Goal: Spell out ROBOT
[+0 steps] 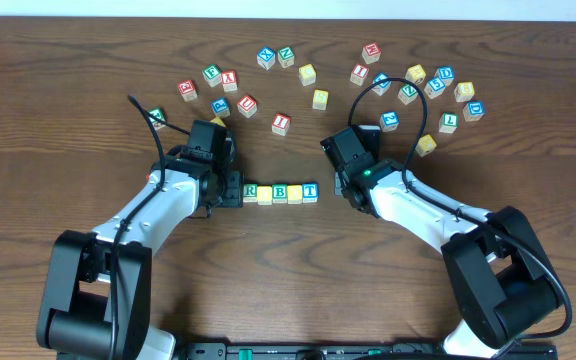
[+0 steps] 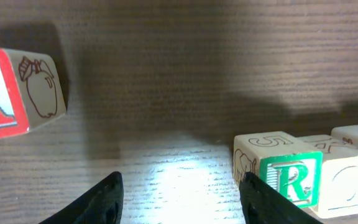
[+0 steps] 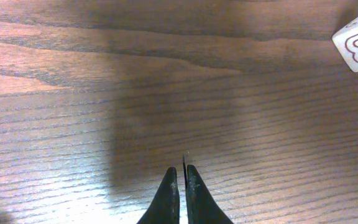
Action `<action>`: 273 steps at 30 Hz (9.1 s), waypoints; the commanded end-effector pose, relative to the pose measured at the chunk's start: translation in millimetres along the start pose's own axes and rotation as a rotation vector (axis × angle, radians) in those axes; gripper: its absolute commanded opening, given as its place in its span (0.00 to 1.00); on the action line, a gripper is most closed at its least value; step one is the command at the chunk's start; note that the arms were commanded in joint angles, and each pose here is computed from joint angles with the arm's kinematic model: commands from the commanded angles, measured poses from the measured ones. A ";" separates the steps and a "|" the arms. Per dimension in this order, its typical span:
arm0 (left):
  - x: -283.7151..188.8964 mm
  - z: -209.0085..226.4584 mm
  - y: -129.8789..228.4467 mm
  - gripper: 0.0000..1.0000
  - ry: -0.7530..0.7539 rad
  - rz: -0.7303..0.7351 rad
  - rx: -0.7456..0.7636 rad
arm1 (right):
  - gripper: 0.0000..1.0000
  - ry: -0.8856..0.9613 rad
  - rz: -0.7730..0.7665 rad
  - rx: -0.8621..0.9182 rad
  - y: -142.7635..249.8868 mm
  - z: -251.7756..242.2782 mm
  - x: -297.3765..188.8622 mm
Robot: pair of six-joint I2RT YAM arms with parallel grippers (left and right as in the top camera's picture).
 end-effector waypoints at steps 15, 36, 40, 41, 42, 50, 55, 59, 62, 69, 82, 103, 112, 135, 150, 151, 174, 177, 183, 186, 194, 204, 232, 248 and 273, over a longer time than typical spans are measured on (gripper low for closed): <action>3.1 12.6 6.0 0.59 -0.082 0.024 -0.004 | 0.01 0.019 0.001 -0.013 2.0 -4.4 3.2; -0.1 20.2 -27.4 0.59 -0.121 -0.117 -0.070 | 0.01 0.001 0.020 -0.022 5.1 -1.5 3.2; -0.6 19.5 -31.4 0.59 -0.116 -0.134 -0.069 | 0.01 0.001 0.021 -0.025 5.3 -1.6 3.2; -0.4 17.8 -32.0 0.59 -0.105 -0.137 -0.069 | 0.01 0.002 0.021 -0.025 5.3 -1.8 3.2; -0.3 14.8 -32.9 0.59 -0.087 -0.140 -0.067 | 0.01 0.002 0.021 -0.026 5.4 -1.8 3.2; -0.1 5.8 -35.6 0.11 -0.030 -0.150 -0.062 | 0.01 0.003 0.022 -0.026 5.5 -2.0 3.2; 0.0 4.0 -35.7 0.08 -0.021 -0.150 -0.060 | 0.01 0.002 0.021 -0.025 5.4 -1.9 3.2; -0.3 -2.2 -37.6 0.08 0.017 -0.157 -0.057 | 0.01 0.002 0.021 -0.025 5.4 -1.9 3.2; -0.6 -7.4 -39.3 0.08 0.047 -0.164 -0.053 | 0.01 0.002 0.021 -0.025 5.4 -1.8 3.2; -1.6 -19.4 -40.1 0.08 0.117 -0.166 -0.045 | 0.01 0.002 0.021 -0.025 5.3 -1.9 3.2; -0.4 -42.2 -37.5 0.08 0.138 -0.155 0.013 | 0.01 0.002 0.021 -0.026 5.4 -1.9 3.2; 1.6 -36.4 -27.7 0.08 0.103 -0.114 0.016 | 0.01 0.003 0.022 -0.025 5.4 -2.0 3.2; 2.1 -36.2 -23.4 0.07 0.102 -0.095 0.014 | 0.01 0.002 0.022 -0.025 5.5 -1.9 3.2; 0.2 14.3 -24.9 0.08 -0.157 -0.107 -0.059 | 0.01 0.002 0.021 -0.031 5.6 -1.7 3.1; 2.9 -1.7 -10.8 0.08 -0.054 -0.044 -0.062 | 0.01 0.002 0.021 -0.031 5.6 -1.7 3.1; 2.9 -1.7 -10.9 0.07 -0.053 -0.044 -0.062 | 0.01 0.002 0.021 -0.031 5.5 -1.7 3.1; 3.3 -14.4 -8.0 0.08 0.025 -0.030 -0.042 | 0.01 0.002 0.021 -0.031 5.5 -1.7 3.1; 3.3 -14.4 -7.0 0.08 0.025 -0.025 -0.043 | 0.01 0.002 0.021 -0.031 5.5 -1.7 3.1; 2.9 -22.5 -9.2 0.08 0.075 -0.033 -0.041 | 0.01 0.002 0.021 -0.031 5.5 -1.7 3.1; 2.8 -22.5 -9.6 0.08 0.074 -0.035 -0.041 | 0.01 0.002 0.021 -0.031 5.5 -1.7 3.1; 2.8 -22.5 -9.7 0.07 0.075 -0.036 -0.040 | 0.01 0.002 0.021 -0.031 5.5 -1.7 3.1; 2.8 -23.2 -10.4 0.07 0.078 -0.039 -0.039 | 0.01 0.002 0.021 -0.031 5.6 -1.6 3.1; -7.5 50.1 -10.5 0.08 -0.303 -0.044 -0.100 | 0.01 -0.002 0.016 -0.028 4.3 -0.7 3.2; -85.4 82.4 -32.3 0.09 -0.346 -0.228 -0.210 | 0.01 -0.009 0.009 -0.023 2.4 1.0 3.2; -107.6 80.5 -37.5 0.61 -0.347 -0.295 -0.214 | 0.01 -0.113 0.025 -0.023 2.5 21.3 1.7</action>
Point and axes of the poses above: each gripper's point midway between its finger pads, its own x axis out along the fingers, its own z axis along the line the jaws close on, y = z × x, the point moved 1 cm from there along -x, back along the fingers, and after that the axes turned 13 degrees about x, right-handed, at the moved point
